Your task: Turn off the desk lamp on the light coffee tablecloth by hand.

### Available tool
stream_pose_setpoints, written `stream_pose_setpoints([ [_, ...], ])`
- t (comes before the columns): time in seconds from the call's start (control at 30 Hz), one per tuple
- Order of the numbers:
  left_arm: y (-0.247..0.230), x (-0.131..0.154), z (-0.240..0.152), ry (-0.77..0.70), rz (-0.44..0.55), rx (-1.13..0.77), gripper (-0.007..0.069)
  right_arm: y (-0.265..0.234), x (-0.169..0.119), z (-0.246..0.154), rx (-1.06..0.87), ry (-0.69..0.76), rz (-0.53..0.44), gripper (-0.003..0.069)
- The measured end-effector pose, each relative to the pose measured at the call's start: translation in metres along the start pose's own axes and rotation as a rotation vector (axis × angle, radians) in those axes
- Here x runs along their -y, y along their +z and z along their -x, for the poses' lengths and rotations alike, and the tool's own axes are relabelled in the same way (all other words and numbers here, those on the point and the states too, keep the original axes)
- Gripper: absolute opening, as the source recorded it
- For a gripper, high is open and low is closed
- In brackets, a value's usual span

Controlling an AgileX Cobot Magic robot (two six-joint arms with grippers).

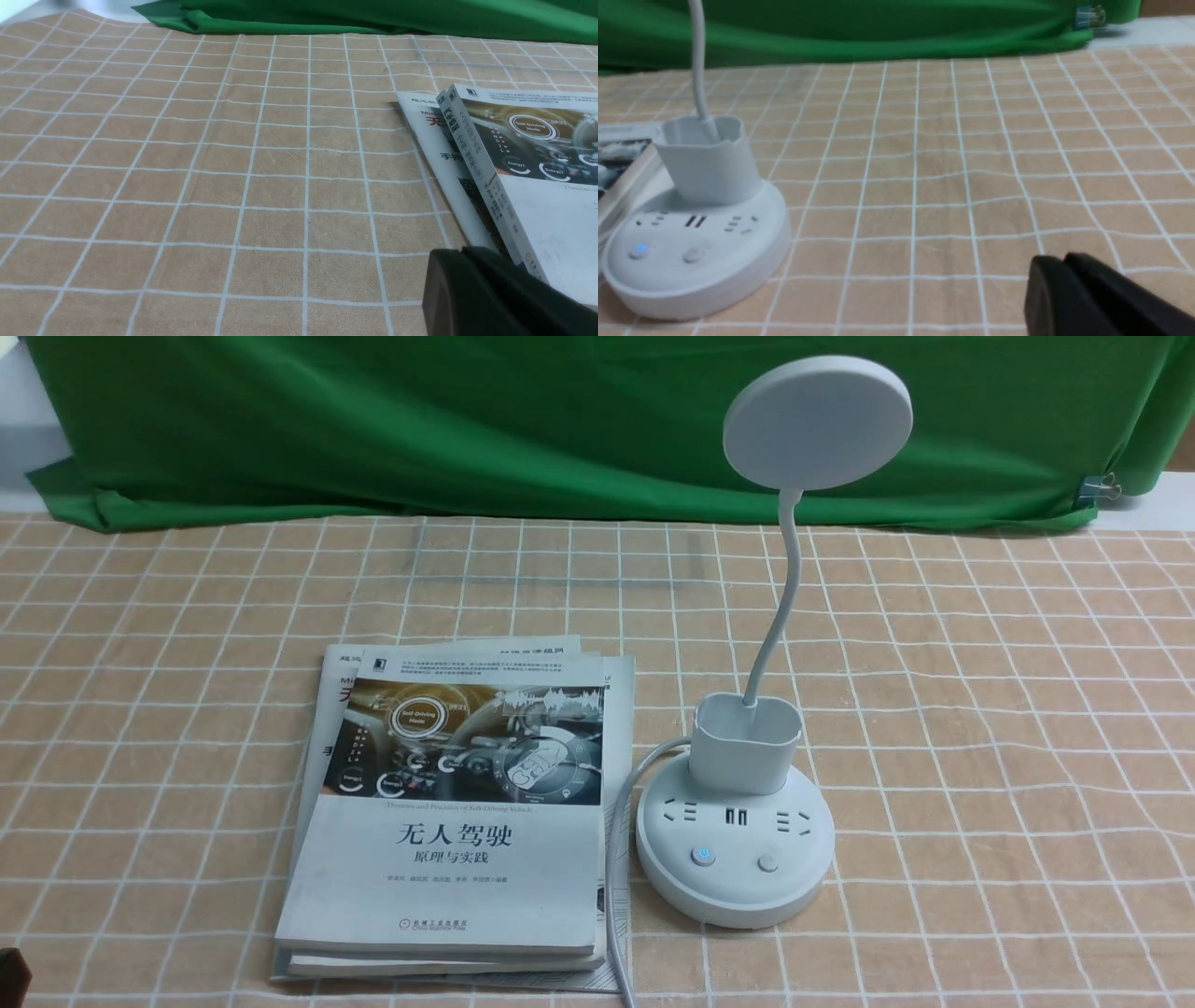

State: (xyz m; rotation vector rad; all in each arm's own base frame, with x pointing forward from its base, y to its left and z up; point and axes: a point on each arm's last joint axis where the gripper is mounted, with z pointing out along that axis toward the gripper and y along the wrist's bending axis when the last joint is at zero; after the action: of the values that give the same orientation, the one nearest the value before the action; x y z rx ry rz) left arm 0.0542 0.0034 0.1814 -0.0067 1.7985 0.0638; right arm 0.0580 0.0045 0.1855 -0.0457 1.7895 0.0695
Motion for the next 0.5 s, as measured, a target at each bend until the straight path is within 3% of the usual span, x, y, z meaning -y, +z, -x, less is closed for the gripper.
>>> stream_pose_setpoints([
  [0.2, 0.0, 0.0, 0.0, 0.0, 0.0, 0.0, 0.0005, -0.0033, 0.0, 0.004, 0.067, -0.087, -0.003, 0.0034],
  [0.5, 0.0, 0.0, 0.0, 0.0, 0.0, 0.0, 0.0005, -0.0033, 0.0, 0.0039, 0.066, -0.103, -0.004, 0.0034],
])
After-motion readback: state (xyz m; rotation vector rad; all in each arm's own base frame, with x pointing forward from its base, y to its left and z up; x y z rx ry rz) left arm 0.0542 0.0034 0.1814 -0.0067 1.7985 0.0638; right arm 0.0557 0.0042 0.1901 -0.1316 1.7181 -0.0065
